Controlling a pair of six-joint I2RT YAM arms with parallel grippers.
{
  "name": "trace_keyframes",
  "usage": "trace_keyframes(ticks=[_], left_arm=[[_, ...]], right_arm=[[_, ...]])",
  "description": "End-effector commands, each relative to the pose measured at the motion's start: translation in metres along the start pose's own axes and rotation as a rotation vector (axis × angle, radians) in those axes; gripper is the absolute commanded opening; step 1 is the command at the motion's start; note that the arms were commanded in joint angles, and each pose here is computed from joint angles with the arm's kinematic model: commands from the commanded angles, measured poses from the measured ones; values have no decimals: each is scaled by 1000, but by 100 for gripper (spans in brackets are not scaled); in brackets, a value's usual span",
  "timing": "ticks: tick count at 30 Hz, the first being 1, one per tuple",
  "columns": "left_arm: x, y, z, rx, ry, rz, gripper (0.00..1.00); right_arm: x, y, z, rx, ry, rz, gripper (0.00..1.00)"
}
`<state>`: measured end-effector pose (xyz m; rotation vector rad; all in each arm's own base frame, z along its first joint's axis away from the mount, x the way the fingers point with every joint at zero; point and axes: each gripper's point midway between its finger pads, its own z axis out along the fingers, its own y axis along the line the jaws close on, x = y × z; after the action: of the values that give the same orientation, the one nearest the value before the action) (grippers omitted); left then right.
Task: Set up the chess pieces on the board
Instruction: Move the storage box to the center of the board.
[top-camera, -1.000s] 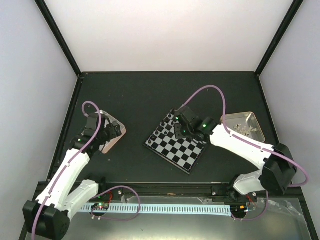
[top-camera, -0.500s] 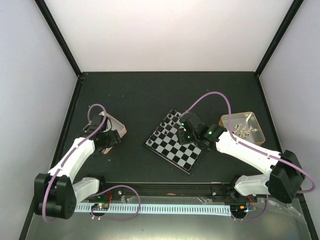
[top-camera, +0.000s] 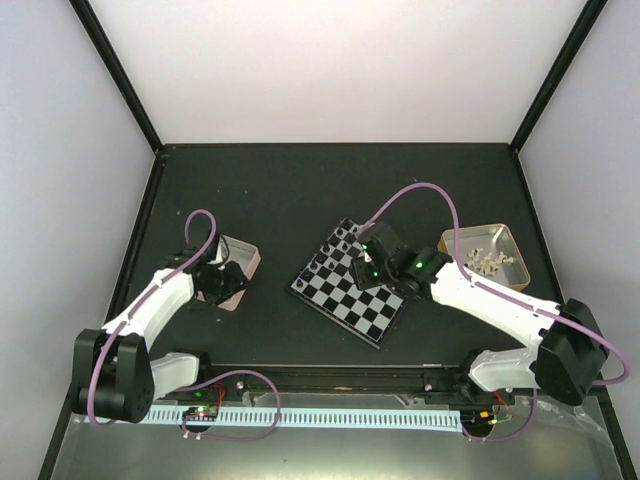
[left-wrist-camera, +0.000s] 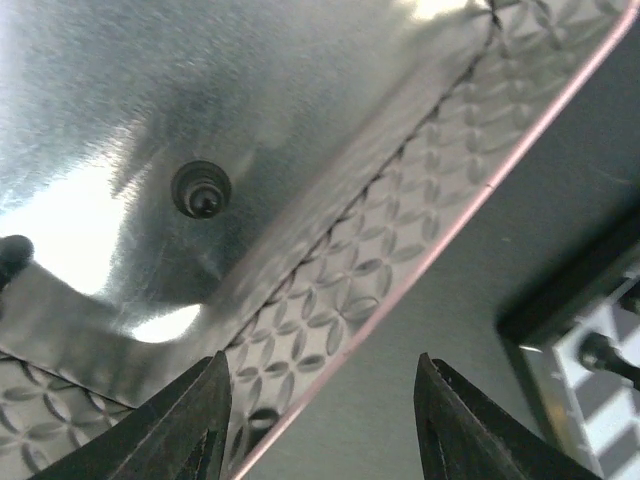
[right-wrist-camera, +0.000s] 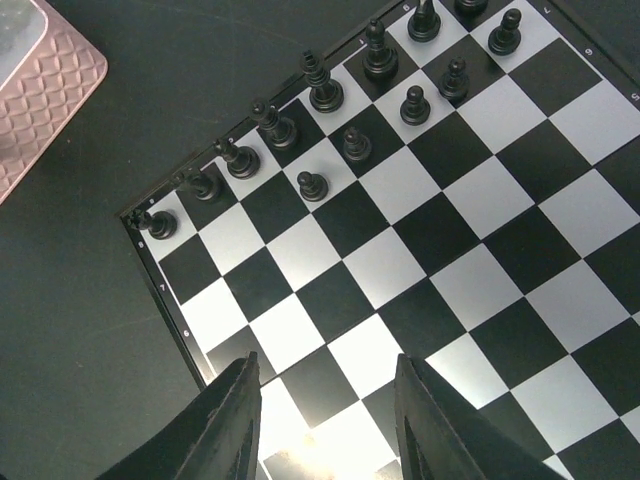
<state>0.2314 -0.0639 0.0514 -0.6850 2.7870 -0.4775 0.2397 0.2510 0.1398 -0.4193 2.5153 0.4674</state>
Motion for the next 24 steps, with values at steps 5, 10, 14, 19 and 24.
trace_keyframes(ticks=[5, 10, 14, 19, 24], left_arm=[[6, -62, -1, 292, 78, -71, 46], [3, -87, 4, 419, 121, -55, 46], [-17, -86, -4, 353, 36, 7, 48], [-42, -77, -28, 251, -127, 95, 51], [-56, -46, -33, 64, -223, 115, 54]], right_arm=[[-12, 2, 7, -5, -6, -23, 37], [-12, -4, 12, 27, 4, 6, 36], [-15, -4, 13, 31, 6, 49, 36], [-21, -3, 13, 25, -12, 90, 35], [-25, -12, 18, 46, -30, 142, 33]])
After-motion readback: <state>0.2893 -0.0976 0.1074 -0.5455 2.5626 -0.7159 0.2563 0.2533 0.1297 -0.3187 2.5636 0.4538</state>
